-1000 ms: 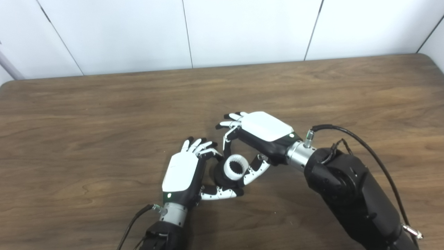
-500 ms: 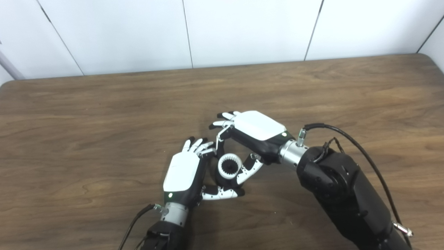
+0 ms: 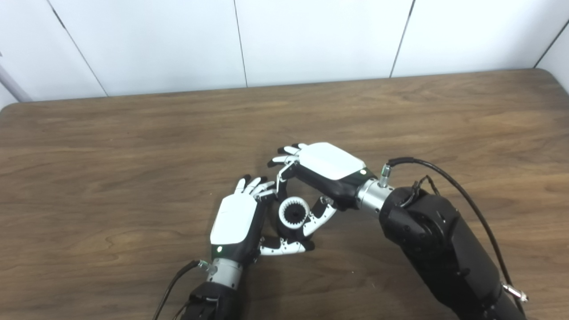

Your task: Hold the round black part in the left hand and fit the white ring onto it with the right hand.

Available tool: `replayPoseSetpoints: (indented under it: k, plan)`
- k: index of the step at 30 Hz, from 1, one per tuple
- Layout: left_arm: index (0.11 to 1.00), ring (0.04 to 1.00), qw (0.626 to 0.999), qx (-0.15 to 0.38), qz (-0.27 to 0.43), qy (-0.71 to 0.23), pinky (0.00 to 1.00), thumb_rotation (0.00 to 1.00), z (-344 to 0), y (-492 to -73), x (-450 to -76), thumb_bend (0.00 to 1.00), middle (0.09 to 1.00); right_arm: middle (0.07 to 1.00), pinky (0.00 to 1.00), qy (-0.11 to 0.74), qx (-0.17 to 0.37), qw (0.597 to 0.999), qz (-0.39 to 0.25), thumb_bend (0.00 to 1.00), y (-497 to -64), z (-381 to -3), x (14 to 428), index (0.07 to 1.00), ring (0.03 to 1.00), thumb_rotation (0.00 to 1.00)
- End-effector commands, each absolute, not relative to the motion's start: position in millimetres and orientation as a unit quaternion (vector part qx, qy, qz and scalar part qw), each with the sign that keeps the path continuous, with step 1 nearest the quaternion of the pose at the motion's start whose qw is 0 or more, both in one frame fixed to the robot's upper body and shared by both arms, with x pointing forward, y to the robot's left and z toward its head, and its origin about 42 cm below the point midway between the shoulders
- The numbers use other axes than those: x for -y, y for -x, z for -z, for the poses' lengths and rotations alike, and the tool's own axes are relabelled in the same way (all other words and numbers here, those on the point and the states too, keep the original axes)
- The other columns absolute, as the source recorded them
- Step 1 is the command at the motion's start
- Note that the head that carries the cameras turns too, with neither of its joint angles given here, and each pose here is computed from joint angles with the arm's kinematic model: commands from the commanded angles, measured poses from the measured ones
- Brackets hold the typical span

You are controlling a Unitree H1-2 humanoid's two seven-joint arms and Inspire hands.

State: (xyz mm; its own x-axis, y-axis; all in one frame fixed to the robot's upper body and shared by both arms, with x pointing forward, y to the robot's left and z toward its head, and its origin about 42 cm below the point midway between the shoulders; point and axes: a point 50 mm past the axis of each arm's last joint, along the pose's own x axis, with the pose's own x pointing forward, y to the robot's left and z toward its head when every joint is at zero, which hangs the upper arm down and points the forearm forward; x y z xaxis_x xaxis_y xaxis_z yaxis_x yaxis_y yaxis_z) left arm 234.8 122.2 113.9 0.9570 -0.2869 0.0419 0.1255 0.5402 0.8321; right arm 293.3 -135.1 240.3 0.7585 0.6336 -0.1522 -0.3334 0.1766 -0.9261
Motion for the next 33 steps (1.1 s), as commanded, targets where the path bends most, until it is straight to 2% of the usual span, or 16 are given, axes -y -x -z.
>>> replayPoseSetpoints:
  k: [1,20,33]
  plan:
    - [0.485,0.906,0.866,0.054,0.148,-0.474,0.99,0.05,-100.0,-228.6,-119.4,0.52,0.817,0.890,1.00,0.559,0.151,0.755,-0.308,0.52,-298.9,-251.6,137.4,0.485,0.971,0.14]
    - [0.485,0.909,0.866,0.052,0.150,-0.474,0.99,0.05,-100.1,-227.4,-118.8,0.52,0.817,0.889,1.00,0.558,0.133,0.760,-0.305,0.52,-304.8,-242.5,139.5,0.485,0.971,0.14]
    - [0.486,0.903,0.865,0.056,0.151,-0.475,0.99,0.05,-100.9,-227.1,-116.1,0.52,0.815,0.887,1.00,0.558,0.147,0.753,-0.317,0.52,-297.1,-239.9,128.4,0.484,0.966,0.14]
